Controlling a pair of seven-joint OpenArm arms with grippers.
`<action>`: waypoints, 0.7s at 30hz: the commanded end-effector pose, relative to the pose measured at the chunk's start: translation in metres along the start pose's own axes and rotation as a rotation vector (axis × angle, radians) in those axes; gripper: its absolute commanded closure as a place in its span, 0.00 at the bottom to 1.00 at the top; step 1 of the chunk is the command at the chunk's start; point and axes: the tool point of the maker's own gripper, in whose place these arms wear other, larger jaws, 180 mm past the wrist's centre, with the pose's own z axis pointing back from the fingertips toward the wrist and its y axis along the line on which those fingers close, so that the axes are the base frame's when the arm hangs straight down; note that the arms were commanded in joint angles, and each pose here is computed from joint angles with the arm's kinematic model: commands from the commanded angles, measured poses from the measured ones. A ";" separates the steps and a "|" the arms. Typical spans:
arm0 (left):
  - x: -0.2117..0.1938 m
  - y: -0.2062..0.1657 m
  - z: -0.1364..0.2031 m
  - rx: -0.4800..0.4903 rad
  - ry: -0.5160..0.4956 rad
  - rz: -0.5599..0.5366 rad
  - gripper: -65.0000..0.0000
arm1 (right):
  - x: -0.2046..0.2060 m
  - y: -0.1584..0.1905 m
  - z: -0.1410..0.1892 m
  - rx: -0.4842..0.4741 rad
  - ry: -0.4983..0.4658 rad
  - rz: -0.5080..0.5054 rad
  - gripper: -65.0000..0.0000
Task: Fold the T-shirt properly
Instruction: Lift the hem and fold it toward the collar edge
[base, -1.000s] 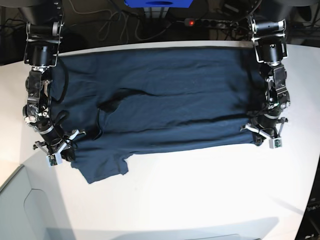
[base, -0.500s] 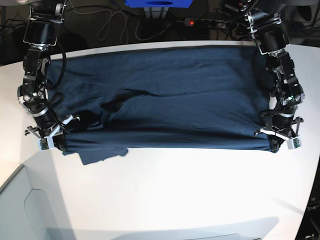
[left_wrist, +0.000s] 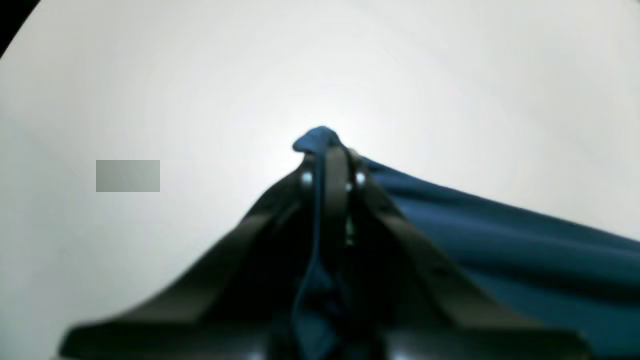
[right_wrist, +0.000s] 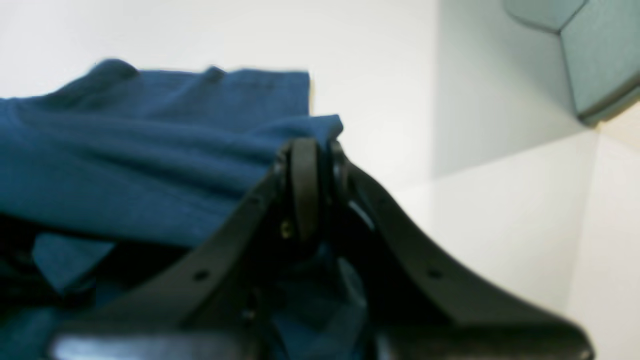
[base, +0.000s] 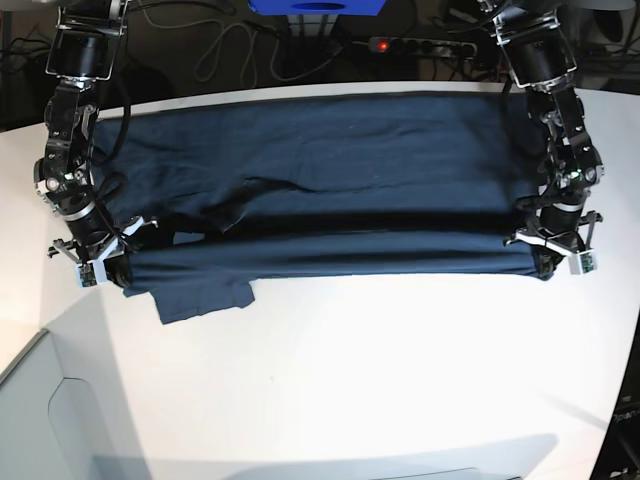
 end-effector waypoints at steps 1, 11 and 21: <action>0.023 0.013 0.004 0.029 -0.067 -0.012 1.00 | 0.015 -0.010 0.003 -0.022 -0.044 0.016 1.00; 0.002 0.027 0.018 0.023 -0.044 0.100 1.00 | 0.003 -0.008 0.007 -0.017 -0.020 0.014 1.00; -0.016 0.030 0.026 0.026 -0.007 0.110 1.00 | -0.016 -0.004 0.012 -0.010 0.025 0.010 1.00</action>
